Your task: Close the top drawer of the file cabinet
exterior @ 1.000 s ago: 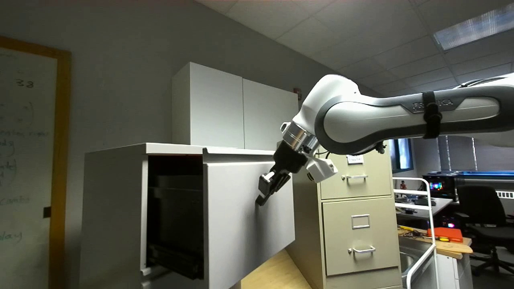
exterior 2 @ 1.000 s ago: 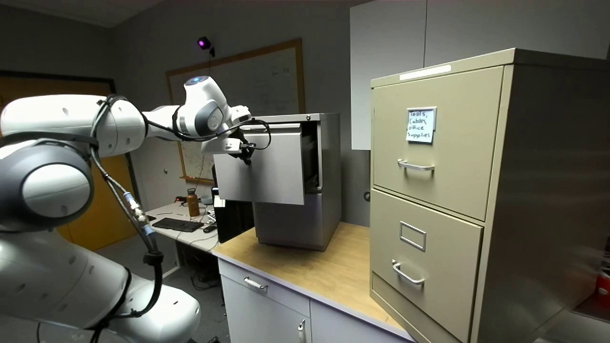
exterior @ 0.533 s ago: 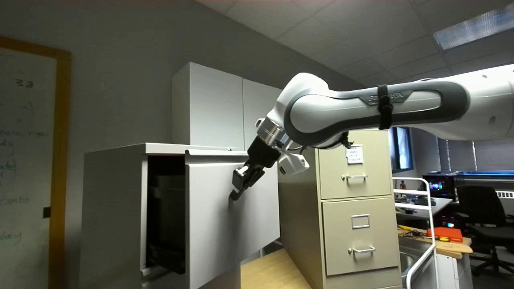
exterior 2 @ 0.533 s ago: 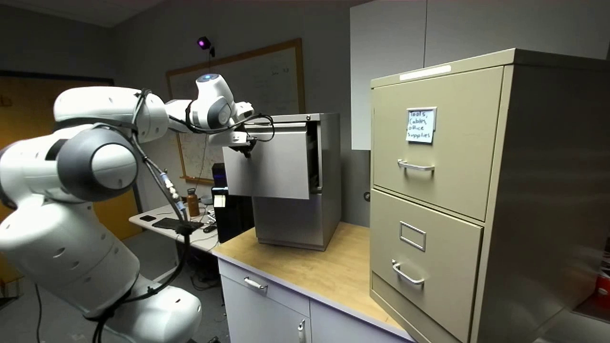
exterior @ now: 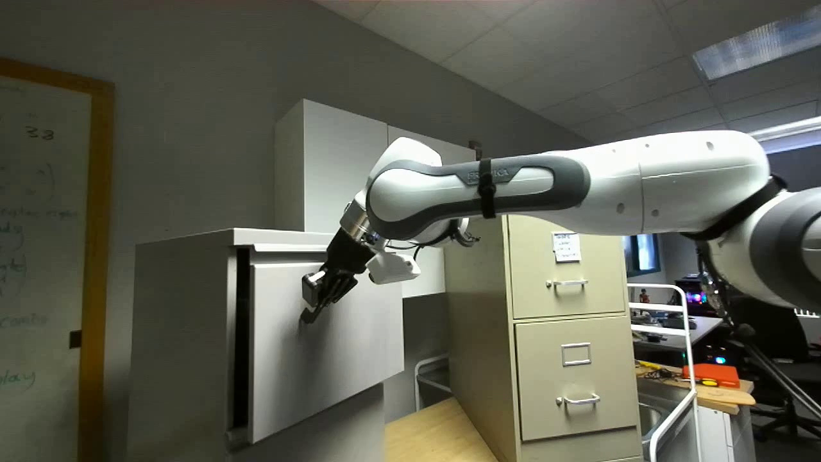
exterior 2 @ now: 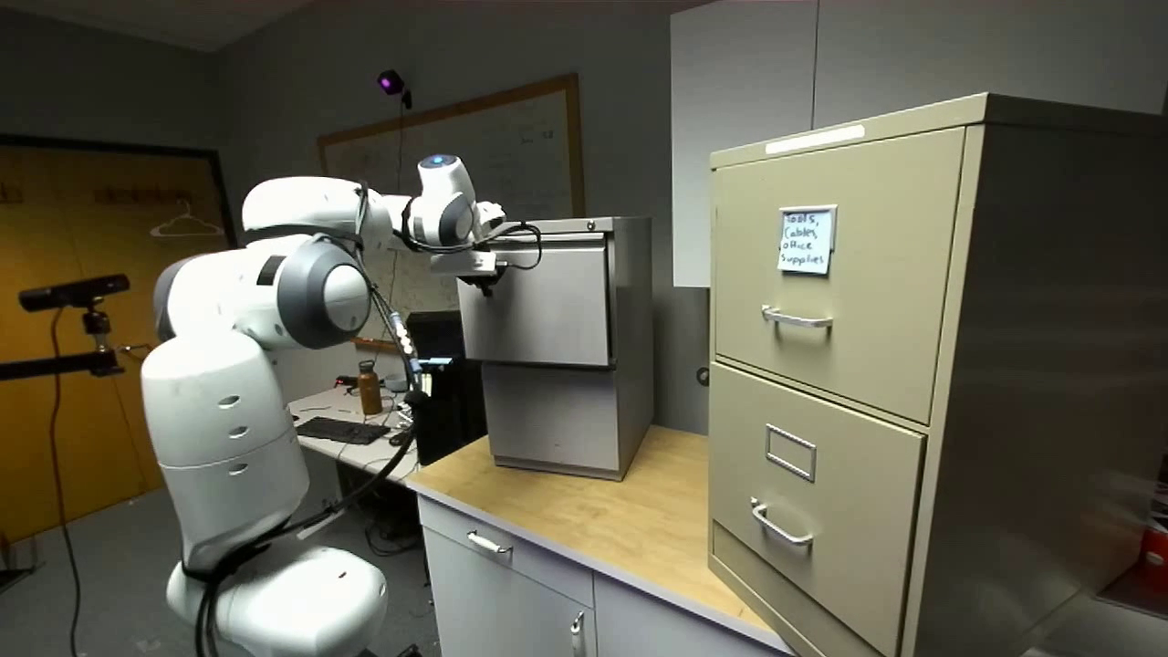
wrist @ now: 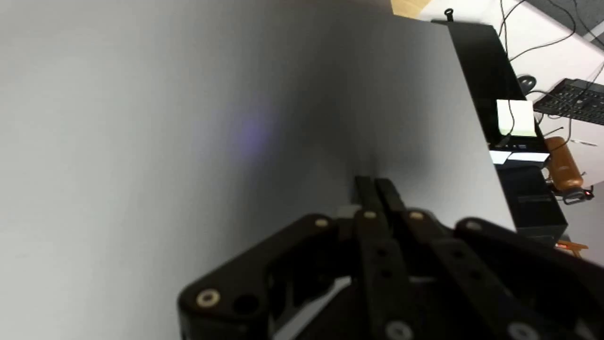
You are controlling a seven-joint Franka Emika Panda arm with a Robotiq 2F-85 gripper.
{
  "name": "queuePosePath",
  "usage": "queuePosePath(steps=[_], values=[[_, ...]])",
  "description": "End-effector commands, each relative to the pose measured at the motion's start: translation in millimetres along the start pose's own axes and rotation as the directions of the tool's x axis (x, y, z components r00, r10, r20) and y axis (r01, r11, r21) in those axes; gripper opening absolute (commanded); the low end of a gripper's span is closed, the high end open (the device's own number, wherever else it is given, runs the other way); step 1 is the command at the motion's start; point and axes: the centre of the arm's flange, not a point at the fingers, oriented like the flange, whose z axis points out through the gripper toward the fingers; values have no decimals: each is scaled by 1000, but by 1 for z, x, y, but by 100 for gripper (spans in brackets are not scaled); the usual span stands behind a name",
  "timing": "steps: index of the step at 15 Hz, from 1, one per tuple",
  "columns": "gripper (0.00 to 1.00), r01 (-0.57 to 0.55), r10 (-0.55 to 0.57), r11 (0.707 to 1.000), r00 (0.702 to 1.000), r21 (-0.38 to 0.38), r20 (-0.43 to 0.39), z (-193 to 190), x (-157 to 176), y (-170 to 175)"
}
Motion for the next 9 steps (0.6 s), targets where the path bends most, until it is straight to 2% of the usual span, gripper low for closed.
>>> queuePosePath(steps=[1,7,9], values=[[5,18,-18,999,1000,28,-14,21,73,2],[5,-1,2,999,1000,52,-18,33,104,16],[5,-6,5,998,1000,57,13,32,105,19]])
